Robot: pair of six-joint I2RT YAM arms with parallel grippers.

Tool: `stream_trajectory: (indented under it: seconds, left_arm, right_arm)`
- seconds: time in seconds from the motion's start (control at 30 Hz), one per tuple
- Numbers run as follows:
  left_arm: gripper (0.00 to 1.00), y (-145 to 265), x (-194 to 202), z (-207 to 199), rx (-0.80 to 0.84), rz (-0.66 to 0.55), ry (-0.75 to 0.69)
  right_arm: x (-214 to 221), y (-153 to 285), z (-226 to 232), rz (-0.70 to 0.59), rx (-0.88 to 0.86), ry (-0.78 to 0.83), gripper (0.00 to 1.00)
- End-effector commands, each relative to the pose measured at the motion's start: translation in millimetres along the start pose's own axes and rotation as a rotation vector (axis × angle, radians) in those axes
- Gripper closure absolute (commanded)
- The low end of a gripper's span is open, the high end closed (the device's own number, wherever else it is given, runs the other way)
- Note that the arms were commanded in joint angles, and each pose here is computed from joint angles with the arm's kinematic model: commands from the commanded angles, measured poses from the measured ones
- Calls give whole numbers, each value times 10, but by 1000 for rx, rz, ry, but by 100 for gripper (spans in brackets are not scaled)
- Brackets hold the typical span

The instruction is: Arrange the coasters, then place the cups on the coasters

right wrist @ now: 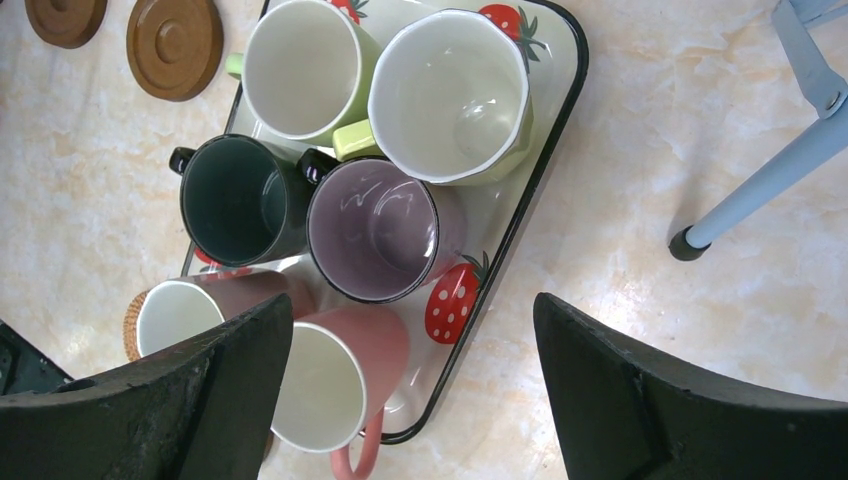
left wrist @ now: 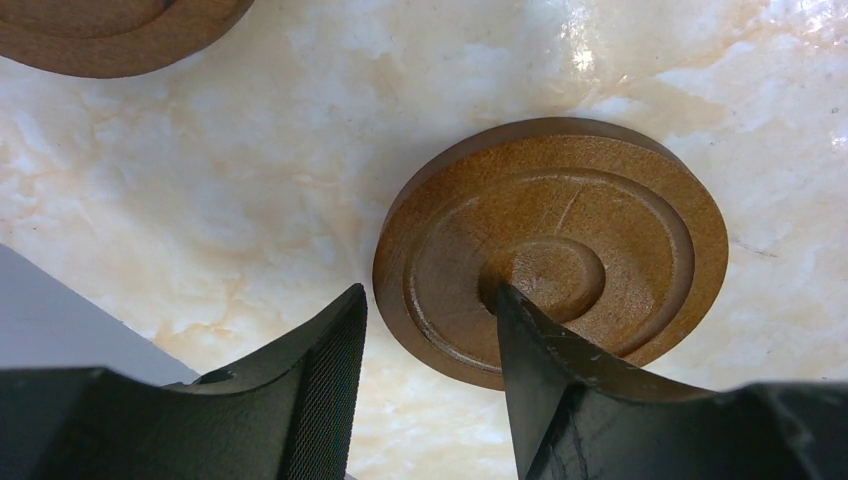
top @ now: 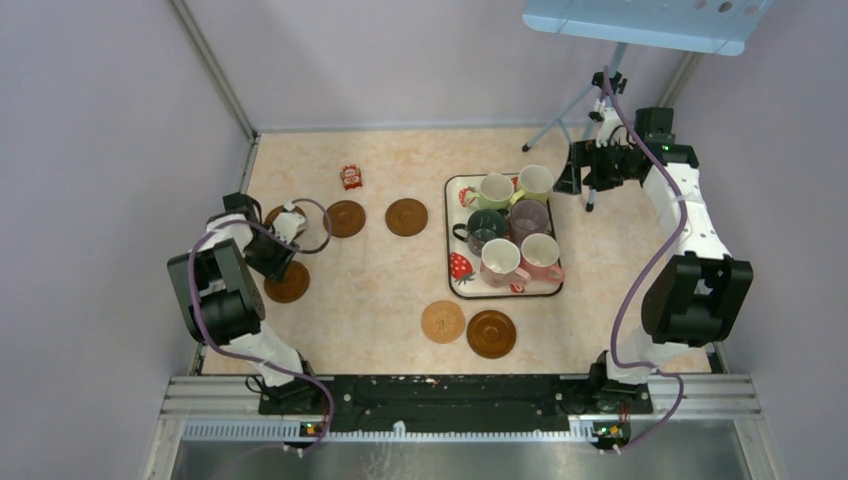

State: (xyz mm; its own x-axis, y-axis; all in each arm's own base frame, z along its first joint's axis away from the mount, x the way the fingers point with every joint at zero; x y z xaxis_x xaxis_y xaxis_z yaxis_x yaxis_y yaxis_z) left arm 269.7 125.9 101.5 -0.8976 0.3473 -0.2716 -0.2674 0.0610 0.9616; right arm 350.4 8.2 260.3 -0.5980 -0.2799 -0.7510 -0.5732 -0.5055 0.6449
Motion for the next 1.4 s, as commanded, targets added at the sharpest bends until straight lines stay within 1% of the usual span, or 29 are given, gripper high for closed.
stream_trajectory:
  seconds: [0.0, 0.37, 0.47, 0.6, 0.7, 0.83, 0.93, 1.03, 1.13, 1.2, 1.23, 1.27, 1.37]
  left_arm:
    - [44, 3, 26, 125, -17, 19, -6]
    - [43, 33, 92, 163, -25, 33, -36]
    - [42, 42, 84, 167, -17, 28, -18]
    - [38, 113, -5, 188, -10, -6, 8]
    - [34, 217, -120, 219, -5, -46, 39]
    - [30, 417, -342, 234, 42, -117, 73]
    - [28, 591, -501, 151, 108, -182, 57]
    - [25, 721, -705, -80, 165, -242, -20]
    - [24, 756, -951, -513, 233, -291, -138]
    - [23, 729, -1102, -934, 314, -318, -226]
    - [23, 701, -1129, -1146, 357, -321, -255]
    - [22, 662, -1173, -1408, 398, -318, -312]
    - [22, 558, -1218, -2026, 479, -311, -455]
  right_arm:
    - [-37, -15, -34, -31, 1, 9, 11]
    - [-34, -19, -35, -31, 4, 2, 11]
    - [-29, -22, -31, -31, 0, 0, 11]
    - [-36, -20, -22, -37, -4, -4, 11]
    - [-52, -17, -15, -47, -10, -5, 11]
    - [-60, -22, 4, -51, -15, -4, 11]
    - [-72, -14, 3, -55, -11, 0, 11]
    - [-97, -3, 5, -64, -10, 1, 11]
    - [-103, -9, 4, -67, -10, -5, 11]
    - [-103, -10, 1, -67, -7, -8, 11]
    - [-97, -13, -3, -63, -5, -11, 11]
    - [-96, -11, -3, -62, -3, -11, 11]
    - [-95, -2, 0, -61, 0, -8, 11]
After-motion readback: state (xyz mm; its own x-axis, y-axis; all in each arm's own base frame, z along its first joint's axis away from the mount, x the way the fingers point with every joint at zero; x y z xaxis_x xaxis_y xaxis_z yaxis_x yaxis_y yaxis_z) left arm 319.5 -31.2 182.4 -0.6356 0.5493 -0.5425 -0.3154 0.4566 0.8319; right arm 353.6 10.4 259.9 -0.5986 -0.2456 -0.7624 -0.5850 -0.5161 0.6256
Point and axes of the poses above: each gripper's point midway between its finger pads, its own y axis back along the fingers, its own z axis along the line the jaws close on, x = y × z, the point moved 8 cm from there along y, back along the fingers, and after that the axes turned 12 degrees about y, right-handed, at the moved point
